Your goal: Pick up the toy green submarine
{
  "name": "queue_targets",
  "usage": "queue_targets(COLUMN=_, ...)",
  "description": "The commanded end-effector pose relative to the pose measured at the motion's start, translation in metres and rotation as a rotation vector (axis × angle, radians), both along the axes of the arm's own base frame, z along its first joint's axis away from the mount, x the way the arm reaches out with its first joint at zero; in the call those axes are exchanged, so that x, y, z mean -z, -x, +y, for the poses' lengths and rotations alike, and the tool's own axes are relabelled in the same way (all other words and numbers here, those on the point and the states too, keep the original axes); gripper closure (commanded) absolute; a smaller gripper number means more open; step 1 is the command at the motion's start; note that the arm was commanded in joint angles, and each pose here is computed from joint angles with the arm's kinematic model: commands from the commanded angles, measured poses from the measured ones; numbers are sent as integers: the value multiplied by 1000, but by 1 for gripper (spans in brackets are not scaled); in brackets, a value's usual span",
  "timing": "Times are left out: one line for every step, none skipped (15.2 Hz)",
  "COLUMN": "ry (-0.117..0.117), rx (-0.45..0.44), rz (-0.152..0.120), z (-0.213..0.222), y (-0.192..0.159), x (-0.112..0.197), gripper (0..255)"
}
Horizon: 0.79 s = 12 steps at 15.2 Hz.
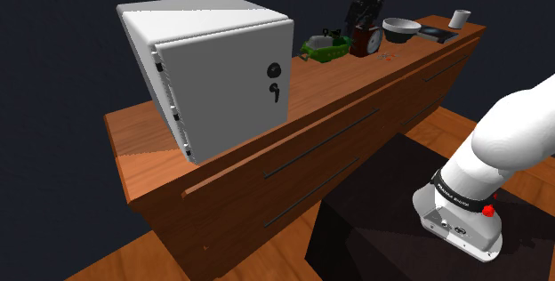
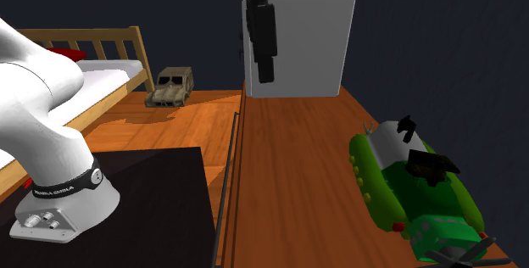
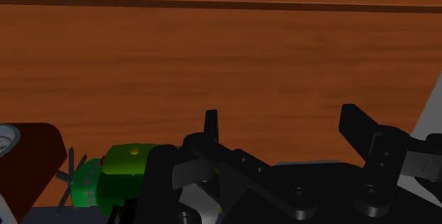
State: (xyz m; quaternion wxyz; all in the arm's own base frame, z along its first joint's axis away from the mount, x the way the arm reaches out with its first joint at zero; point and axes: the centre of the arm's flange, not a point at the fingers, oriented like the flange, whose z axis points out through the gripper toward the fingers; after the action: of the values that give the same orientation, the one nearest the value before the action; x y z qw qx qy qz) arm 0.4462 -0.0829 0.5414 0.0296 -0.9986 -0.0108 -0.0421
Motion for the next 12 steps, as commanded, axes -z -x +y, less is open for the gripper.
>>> queue_targets(ry=5, rx=-21, rz=-13, z=-15, y=-22, x=3, gripper=0)
queue_targets(ry=7, rx=-32, rz=-20, z=-21, y=-33, x=5, gripper=0)
queue_targets(ry=9, rx=-42, rz=-26, z=-27, y=-44, x=6, gripper=0)
queue_targets(ry=11, rx=-52, rz=-33, z=-33, y=-54, x=7, gripper=0)
queue_targets(ry=13, rx=-62, rz=-39, z=-39, y=-65, x=8, gripper=0)
queue_targets(ry=15, rx=-72, rz=-46, z=-45, y=-76, x=9, gripper=0)
queue_targets(ry=17, rx=-82, rz=-52, z=-51, y=-87, x=10, gripper=0)
queue_targets(ry=19, rx=-93, rz=-59, z=-56, y=-98, x=11, gripper=0)
queue_targets(ry=21, rx=-103, rz=-65, z=-62, y=-109, x=11, gripper=0)
queue_targets(ry=23, rx=-113, rz=-72, z=-67, y=-120, x=12, gripper=0)
queue_targets(ry=25, rx=-123, rz=-78, z=-73, y=-131, x=13, gripper=0)
queue_targets(ry=26, rx=-133, rz=-84, z=-78, y=-142, x=13, gripper=0)
